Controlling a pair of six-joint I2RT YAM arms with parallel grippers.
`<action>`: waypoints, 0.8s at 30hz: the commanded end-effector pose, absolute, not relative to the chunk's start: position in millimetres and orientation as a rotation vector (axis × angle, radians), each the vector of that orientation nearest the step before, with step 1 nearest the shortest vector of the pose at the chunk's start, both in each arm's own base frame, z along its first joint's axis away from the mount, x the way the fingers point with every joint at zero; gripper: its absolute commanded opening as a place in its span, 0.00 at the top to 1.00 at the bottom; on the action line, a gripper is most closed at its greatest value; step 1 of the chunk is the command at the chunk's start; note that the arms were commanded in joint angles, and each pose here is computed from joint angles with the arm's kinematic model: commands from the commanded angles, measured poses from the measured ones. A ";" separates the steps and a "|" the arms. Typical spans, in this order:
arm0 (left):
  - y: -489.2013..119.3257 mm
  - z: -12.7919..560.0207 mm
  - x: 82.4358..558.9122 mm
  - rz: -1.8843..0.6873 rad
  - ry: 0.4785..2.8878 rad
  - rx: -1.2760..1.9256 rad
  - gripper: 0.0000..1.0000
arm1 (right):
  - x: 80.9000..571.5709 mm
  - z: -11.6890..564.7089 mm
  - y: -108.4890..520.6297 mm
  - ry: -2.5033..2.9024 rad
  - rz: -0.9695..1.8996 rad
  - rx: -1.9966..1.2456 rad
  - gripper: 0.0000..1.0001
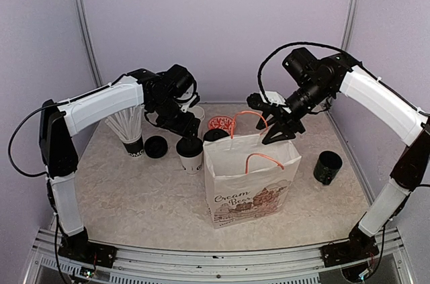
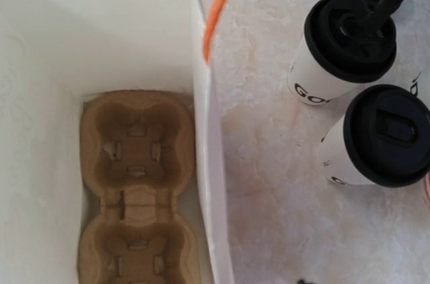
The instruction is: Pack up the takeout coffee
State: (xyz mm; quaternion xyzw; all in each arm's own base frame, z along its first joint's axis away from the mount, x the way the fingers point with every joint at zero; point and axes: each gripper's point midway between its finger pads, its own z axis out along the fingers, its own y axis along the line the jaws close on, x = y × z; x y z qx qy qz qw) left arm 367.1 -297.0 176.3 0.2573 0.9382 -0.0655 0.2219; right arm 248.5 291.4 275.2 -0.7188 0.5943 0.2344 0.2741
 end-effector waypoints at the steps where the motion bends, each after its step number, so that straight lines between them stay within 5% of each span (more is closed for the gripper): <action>1: -301.2 162.3 361.1 -0.148 2.645 0.759 0.18 | 247.4 276.4 291.9 1.603 0.651 -1.937 0.49; 3: -303.8 157.7 360.0 -0.143 2.654 0.774 0.02 | 247.1 276.0 291.7 1.605 0.653 -1.938 0.49; 5: -304.7 154.6 360.5 -0.136 2.659 0.776 0.01 | 246.7 275.7 291.8 1.607 0.655 -1.939 0.49; 24: -307.8 142.8 364.0 -0.141 2.682 0.784 0.14 | 246.2 271.7 292.6 1.619 0.652 -1.947 0.49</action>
